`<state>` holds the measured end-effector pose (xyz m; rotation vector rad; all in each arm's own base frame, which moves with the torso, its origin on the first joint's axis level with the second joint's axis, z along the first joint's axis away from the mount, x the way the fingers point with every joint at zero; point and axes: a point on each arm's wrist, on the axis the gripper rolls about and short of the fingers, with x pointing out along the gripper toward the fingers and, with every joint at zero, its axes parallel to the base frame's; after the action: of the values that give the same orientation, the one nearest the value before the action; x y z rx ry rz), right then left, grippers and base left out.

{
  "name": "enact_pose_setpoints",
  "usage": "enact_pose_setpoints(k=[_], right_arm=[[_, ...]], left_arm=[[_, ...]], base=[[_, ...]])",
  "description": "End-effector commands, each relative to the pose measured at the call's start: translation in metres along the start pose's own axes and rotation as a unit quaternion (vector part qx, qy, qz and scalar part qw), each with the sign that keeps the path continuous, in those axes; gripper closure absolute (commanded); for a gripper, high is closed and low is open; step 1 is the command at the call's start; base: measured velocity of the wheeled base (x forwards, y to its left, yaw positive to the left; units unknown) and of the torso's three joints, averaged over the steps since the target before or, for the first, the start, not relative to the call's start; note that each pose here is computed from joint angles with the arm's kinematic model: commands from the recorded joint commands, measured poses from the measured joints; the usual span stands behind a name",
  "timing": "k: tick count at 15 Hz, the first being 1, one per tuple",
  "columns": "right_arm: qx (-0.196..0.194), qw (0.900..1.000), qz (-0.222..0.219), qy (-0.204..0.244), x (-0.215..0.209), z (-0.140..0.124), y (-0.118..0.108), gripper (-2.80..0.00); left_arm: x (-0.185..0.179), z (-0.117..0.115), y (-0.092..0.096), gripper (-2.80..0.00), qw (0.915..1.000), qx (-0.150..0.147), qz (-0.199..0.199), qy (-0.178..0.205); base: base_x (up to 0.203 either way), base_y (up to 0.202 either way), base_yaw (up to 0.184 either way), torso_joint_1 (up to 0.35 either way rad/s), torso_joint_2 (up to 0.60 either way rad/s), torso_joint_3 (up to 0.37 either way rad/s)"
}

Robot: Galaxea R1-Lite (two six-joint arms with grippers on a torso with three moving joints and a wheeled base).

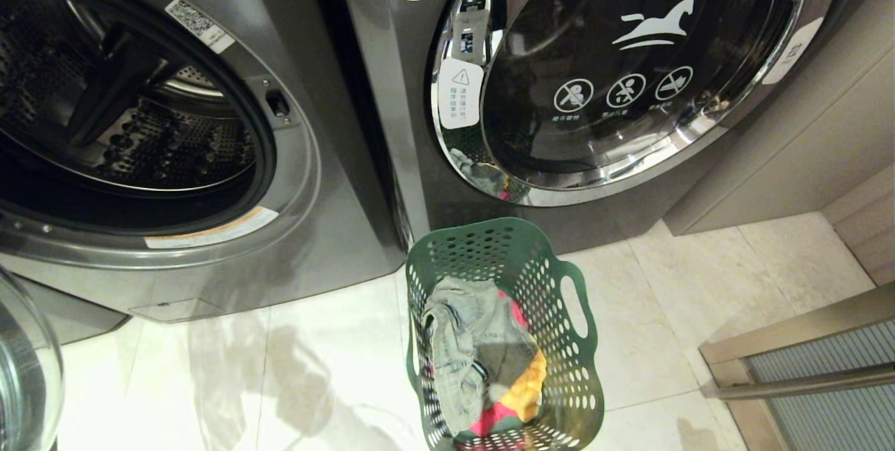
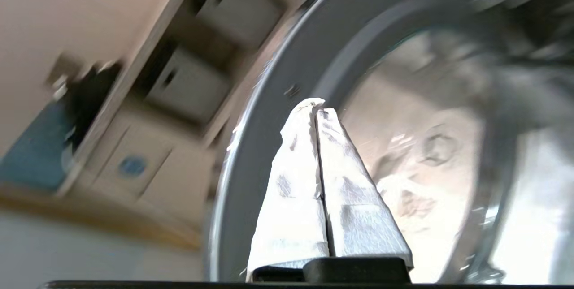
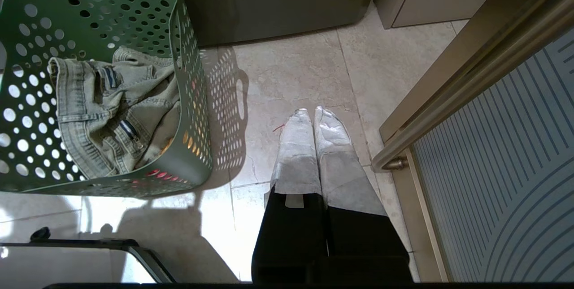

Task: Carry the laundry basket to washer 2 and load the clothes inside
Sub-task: Open the lid of the washing machine

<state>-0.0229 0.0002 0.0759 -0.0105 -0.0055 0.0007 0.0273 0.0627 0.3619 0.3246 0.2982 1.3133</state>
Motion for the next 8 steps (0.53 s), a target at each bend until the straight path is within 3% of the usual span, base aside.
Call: enact_pose_setpoints(k=[1,5,8], right_arm=[[0.000,1.000,0.000,0.000,0.000,0.000,0.000,0.00],[-0.001,1.000,0.000,0.000,0.000,0.000,0.000,0.00],[0.000,1.000,0.000,0.000,0.000,0.000,0.000,0.00]], left_arm=[[0.043,-0.018,0.000,0.00,0.9954,0.021,0.012,0.093],[0.086,-0.037,-0.006,0.00,0.9841,0.027,-0.031,0.173],[0.108,-0.034,-0.004,0.00,0.9813,0.024,-0.041,0.186]], base=[[0.000,0.000,0.000,0.000,0.00,0.000],[0.000,0.000,0.000,0.000,0.00,0.000],[0.000,0.000,0.000,0.000,0.00,0.000]])
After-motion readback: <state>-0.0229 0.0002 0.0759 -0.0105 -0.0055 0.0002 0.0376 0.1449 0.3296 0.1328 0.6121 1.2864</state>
